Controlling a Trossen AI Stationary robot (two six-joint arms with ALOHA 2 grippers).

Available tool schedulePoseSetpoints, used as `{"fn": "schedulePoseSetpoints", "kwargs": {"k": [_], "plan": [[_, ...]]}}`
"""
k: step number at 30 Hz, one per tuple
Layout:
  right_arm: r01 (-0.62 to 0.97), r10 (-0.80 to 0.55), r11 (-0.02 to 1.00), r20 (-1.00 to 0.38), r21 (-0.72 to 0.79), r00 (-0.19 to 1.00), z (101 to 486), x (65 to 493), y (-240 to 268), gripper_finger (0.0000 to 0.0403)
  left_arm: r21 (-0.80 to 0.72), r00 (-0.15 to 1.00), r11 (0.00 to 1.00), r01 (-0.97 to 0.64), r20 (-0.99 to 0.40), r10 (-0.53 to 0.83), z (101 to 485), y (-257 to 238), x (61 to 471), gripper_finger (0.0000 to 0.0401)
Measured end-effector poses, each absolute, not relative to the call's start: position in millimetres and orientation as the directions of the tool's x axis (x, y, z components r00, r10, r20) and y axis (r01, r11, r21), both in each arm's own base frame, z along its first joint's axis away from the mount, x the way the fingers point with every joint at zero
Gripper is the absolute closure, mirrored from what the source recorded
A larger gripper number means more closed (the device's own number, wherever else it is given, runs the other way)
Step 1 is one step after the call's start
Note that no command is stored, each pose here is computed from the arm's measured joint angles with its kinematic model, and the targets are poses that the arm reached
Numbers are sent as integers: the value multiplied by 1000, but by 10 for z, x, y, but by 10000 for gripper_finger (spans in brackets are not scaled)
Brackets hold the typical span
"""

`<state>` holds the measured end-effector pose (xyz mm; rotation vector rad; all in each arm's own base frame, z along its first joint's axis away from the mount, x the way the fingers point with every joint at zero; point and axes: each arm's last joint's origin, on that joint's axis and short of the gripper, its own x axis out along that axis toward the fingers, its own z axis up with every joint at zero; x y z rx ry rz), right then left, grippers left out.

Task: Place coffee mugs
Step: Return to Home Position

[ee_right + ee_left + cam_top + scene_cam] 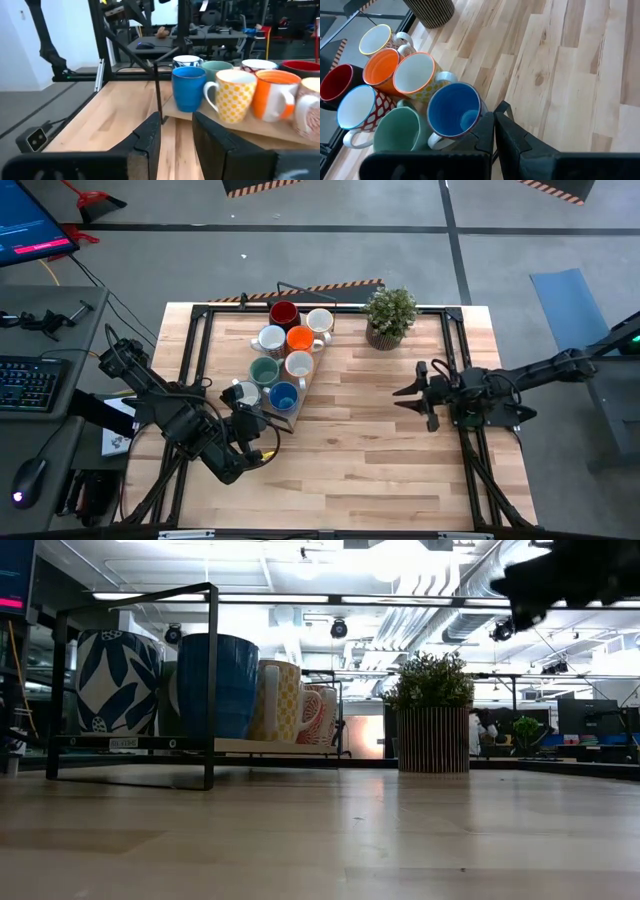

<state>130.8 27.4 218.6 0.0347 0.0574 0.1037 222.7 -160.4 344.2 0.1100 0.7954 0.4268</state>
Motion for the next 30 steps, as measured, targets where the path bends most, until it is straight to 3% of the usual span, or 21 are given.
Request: {"fn": "schedulePoseSetpoints", "kwargs": {"k": [11, 30], "plan": [[-109, 110, 992, -13, 69, 994, 1769, 1095, 220, 309, 255, 620, 909, -329, -668, 411, 3441, -1604, 2227, 394], [-121, 121, 992, -13, 21, 993, 1670, 1046, 211, 309, 255, 619, 909, -329, -669, 412, 3441, -1603, 2227, 394]]}}
